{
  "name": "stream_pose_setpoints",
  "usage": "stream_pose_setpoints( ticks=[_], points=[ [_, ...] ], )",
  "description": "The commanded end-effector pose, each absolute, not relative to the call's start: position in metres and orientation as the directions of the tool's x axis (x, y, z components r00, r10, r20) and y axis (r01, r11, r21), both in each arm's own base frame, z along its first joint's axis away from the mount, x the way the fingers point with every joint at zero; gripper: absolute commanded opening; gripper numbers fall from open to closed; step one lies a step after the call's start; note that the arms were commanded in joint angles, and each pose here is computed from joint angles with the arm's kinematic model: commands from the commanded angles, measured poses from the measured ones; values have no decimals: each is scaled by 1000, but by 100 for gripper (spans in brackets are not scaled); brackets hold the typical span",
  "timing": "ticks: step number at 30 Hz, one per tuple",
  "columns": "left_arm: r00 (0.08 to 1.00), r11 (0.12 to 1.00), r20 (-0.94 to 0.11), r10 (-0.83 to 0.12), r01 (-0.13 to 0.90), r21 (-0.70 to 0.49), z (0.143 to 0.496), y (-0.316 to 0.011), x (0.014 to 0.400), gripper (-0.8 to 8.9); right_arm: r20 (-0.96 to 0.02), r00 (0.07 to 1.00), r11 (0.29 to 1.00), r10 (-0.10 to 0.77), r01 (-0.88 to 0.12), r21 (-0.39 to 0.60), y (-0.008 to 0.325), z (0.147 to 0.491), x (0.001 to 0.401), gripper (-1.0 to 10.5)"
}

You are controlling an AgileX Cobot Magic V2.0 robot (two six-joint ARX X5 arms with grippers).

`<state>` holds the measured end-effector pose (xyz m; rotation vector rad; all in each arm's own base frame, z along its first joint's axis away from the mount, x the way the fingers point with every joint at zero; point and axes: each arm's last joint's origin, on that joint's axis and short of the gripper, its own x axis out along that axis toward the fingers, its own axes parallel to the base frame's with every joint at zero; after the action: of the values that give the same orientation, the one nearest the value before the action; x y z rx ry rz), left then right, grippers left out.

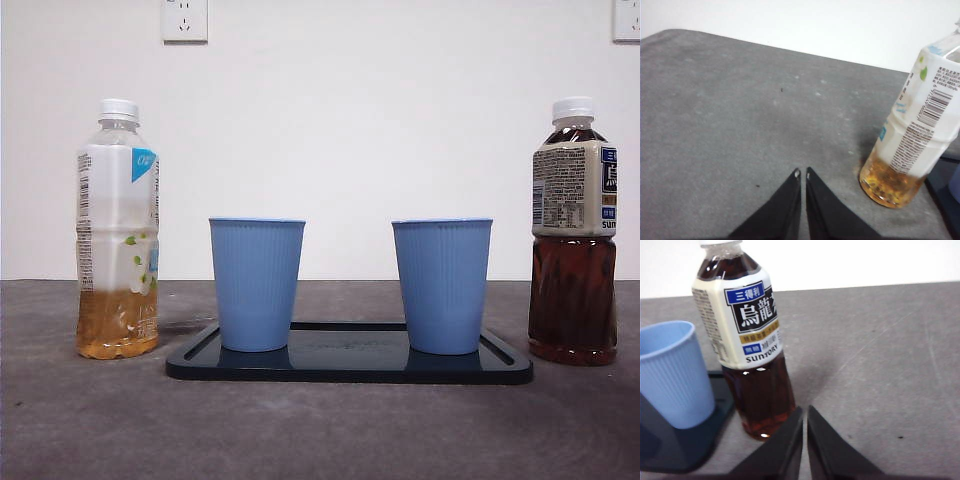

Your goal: Pour the drink into the cup

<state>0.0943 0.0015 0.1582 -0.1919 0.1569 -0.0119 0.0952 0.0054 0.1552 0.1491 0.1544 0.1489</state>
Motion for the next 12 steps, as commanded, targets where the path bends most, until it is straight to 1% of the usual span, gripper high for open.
stream_pose_setpoints(
  ticks=[1,3,6,9,12],
  points=[
    [992,967,-113,-52,22,-253,171,0,92,15,-87,981,957,173,-147,250,6,171,93,11],
    [994,958,-83,-66,39,-285,181,-1,90,15,-58,979,941,194,-170,292,7,181,90,11],
    [996,950,-34,-83,69,-306,198,-3,85,15,-13,976,924,218,-202,325,8,199,86,11],
    [995,937,16,-97,96,-337,219,-4,80,15,28,972,911,232,-227,345,9,221,79,11],
    [993,926,39,-112,118,-358,243,-5,73,15,43,970,906,240,-240,348,9,247,71,11]
  ],
)
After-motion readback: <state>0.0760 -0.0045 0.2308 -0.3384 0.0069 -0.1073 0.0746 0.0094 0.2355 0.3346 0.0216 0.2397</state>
